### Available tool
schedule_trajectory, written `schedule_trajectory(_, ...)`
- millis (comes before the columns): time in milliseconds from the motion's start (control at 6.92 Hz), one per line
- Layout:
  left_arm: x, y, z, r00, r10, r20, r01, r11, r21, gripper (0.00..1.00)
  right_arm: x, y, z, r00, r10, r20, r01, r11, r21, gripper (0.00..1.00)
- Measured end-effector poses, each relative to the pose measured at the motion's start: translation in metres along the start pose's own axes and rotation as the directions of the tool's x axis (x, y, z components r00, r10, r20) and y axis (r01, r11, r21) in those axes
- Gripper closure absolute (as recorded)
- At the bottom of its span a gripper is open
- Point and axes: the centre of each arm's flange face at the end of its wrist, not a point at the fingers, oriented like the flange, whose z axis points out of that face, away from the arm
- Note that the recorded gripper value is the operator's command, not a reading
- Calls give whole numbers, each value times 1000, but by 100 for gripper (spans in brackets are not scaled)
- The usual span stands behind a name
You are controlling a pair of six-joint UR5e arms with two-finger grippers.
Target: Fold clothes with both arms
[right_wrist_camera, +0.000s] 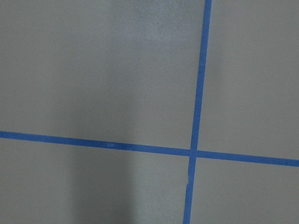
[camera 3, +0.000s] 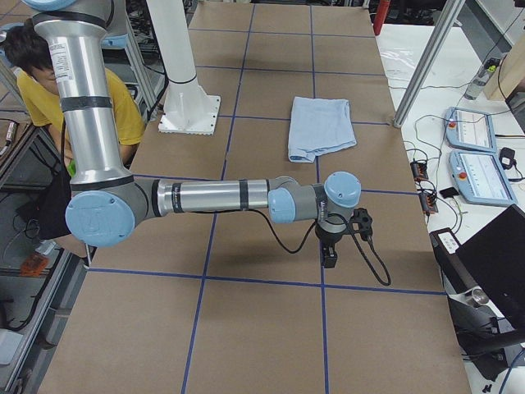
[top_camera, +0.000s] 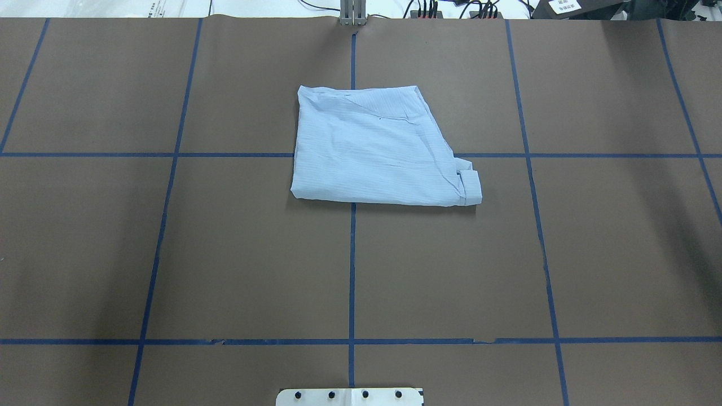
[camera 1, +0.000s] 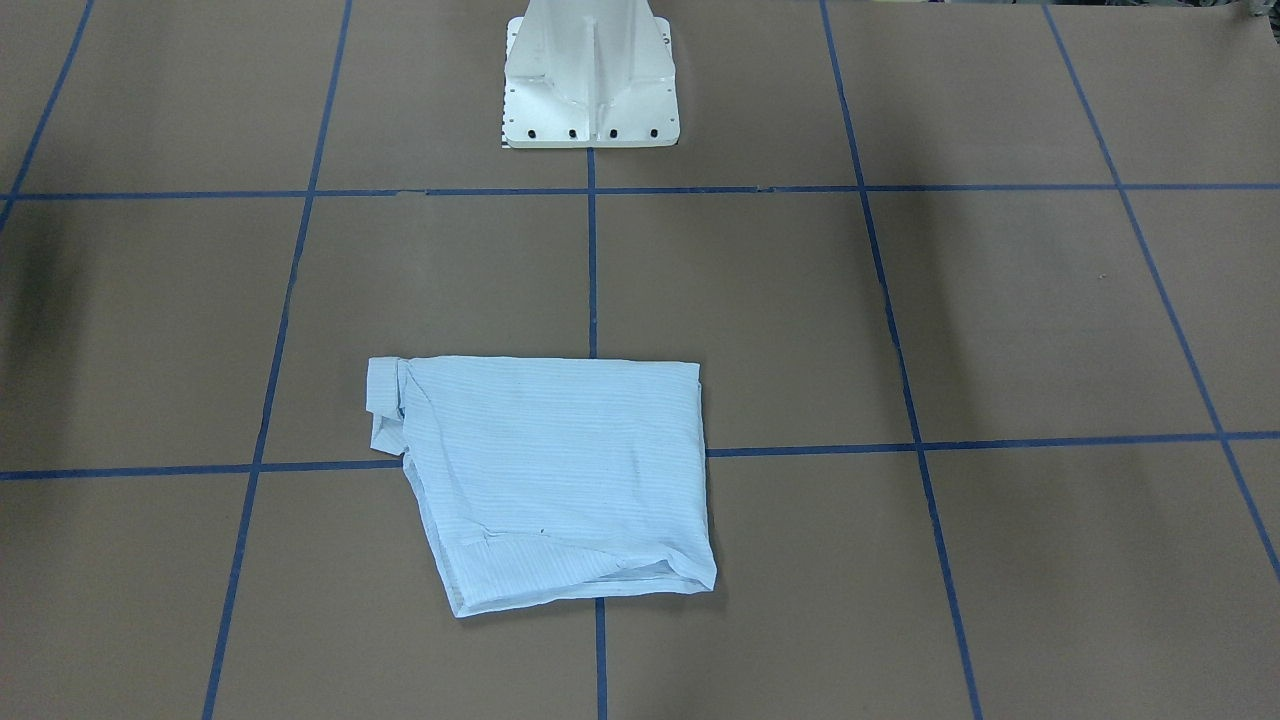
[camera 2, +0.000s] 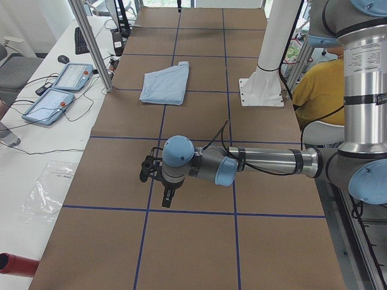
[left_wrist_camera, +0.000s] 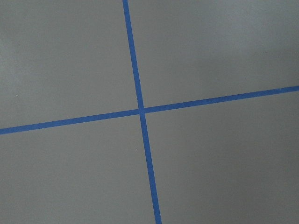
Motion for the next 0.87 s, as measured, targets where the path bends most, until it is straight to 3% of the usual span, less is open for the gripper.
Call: schedule_trajectory(867,10,-5,-6,1000,23,-9,-23,999,31,0,-1,1,4,1000,0,26,0,1000,-5,0)
